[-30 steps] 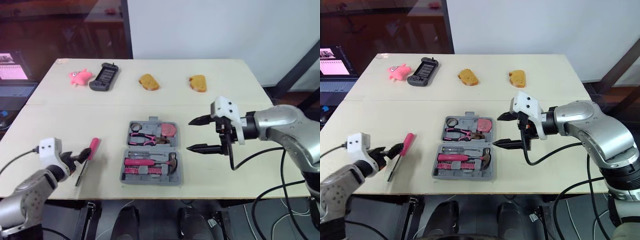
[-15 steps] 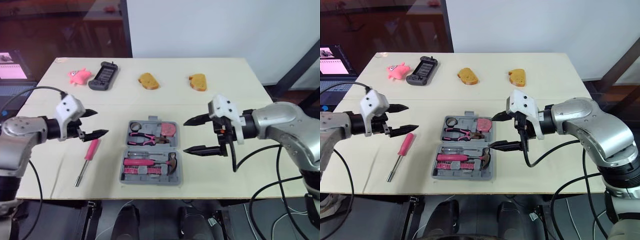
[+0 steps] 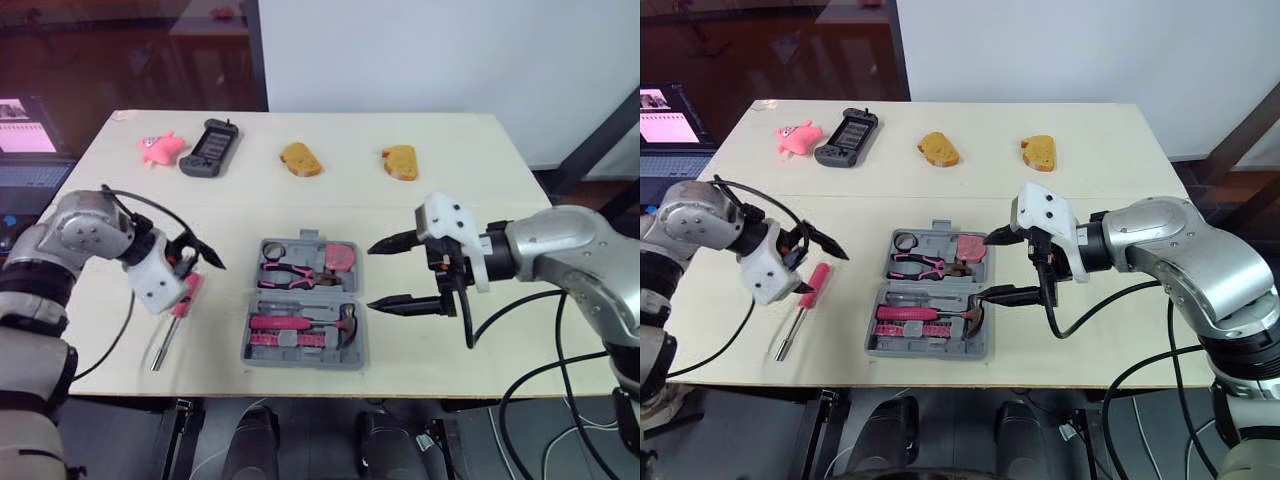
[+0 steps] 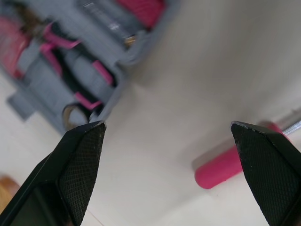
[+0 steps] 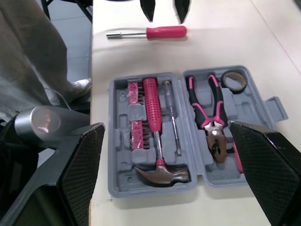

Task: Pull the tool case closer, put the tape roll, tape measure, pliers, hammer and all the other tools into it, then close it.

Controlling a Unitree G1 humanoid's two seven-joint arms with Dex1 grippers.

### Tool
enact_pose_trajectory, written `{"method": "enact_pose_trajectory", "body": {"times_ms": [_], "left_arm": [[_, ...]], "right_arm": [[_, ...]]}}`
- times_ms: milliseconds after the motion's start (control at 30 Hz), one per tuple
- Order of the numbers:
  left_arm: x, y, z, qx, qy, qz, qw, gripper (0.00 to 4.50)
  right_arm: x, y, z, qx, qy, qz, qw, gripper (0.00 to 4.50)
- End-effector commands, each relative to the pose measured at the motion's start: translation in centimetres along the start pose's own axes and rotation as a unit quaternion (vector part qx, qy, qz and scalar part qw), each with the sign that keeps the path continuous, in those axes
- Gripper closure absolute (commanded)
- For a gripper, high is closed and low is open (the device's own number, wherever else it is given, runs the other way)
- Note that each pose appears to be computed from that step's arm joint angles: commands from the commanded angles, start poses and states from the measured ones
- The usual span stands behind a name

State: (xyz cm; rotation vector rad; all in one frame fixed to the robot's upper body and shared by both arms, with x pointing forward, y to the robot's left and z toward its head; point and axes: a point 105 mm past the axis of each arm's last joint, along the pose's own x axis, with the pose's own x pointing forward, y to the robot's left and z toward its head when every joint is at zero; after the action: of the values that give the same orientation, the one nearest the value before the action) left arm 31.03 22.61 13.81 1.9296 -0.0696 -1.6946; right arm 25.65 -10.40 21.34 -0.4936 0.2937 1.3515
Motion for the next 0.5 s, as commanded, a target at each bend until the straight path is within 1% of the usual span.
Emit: {"method": "enact_pose_trajectory", "body": {"times_ms": [33, 333, 500], "left_arm": [[-0.6, -1.1, -0.1, 0.047, 0.013, -0.036, 0.998, 0.05], [-0.4, -2.0, -0.6, 0.110, 0.030, -0.129, 0.985, 0.05], [-0.3, -2.8, -1.2, 0.124, 0.035, -0.182, 0.975, 0.05]], "right_arm": [[-0.3, 0.2, 1.3, -0.029, -0.008, 0.004, 1.000, 0.00], [0.1, -0.1, 1.7, -0.040, -0.011, 0.020, 0.999, 0.00], [0.3, -0.4, 1.9, -0.045, -0.012, 0.026, 0.999, 0.00]]}}
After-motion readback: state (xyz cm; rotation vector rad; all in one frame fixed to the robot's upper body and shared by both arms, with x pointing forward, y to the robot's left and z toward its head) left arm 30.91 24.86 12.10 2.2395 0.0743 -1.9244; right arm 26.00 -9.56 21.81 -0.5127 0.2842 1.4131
